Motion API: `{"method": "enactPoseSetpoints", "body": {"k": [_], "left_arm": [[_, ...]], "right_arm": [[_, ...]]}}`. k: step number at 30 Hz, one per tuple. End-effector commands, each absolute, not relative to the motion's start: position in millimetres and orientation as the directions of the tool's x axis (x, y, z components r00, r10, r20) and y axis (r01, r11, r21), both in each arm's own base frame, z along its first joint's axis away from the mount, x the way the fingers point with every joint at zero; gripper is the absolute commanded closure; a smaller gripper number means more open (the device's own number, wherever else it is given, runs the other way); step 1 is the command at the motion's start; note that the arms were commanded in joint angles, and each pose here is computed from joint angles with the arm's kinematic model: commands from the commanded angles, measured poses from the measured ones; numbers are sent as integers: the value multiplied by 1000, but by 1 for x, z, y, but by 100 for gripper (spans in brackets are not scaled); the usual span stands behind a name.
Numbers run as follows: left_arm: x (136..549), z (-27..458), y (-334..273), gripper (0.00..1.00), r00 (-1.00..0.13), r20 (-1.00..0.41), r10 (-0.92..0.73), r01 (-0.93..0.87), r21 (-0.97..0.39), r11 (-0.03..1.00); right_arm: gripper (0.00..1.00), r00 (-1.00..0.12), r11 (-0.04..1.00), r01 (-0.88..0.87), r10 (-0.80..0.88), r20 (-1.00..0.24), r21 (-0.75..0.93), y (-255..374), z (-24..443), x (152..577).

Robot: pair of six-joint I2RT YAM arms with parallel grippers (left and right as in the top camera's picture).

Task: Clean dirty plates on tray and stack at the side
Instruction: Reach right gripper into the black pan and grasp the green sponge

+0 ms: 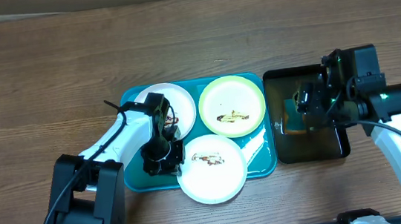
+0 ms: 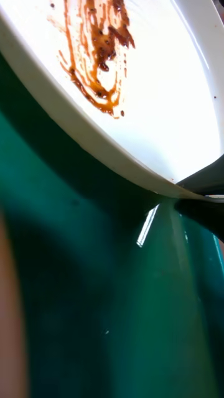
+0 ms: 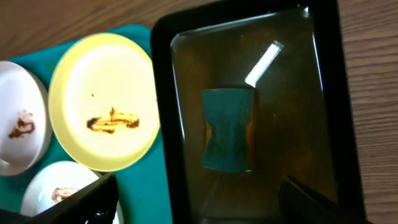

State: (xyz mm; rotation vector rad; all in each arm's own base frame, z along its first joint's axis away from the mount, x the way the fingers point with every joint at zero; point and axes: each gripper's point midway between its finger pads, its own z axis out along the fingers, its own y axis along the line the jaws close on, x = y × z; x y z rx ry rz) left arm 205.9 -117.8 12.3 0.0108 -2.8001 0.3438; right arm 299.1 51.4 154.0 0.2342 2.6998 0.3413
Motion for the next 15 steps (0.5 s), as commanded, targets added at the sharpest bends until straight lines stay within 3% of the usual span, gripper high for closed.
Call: {"method": "enactPoseSetpoints", "body": {"k": [1, 7, 15], "left_arm": [[220, 12, -116, 96, -962, 271, 16, -41, -205, 978], [220, 12, -116, 96, -962, 271, 16, -40, -202, 979], [220, 12, -116, 96, -962, 271, 17, -39, -202, 979]], "right_arm": [[19, -924, 969, 60, 146, -355, 241, 55, 143, 308], [30, -954, 985, 76, 118, -276, 157, 54, 105, 317], [32, -967, 980, 163, 181, -178, 113, 51, 64, 320]]}}
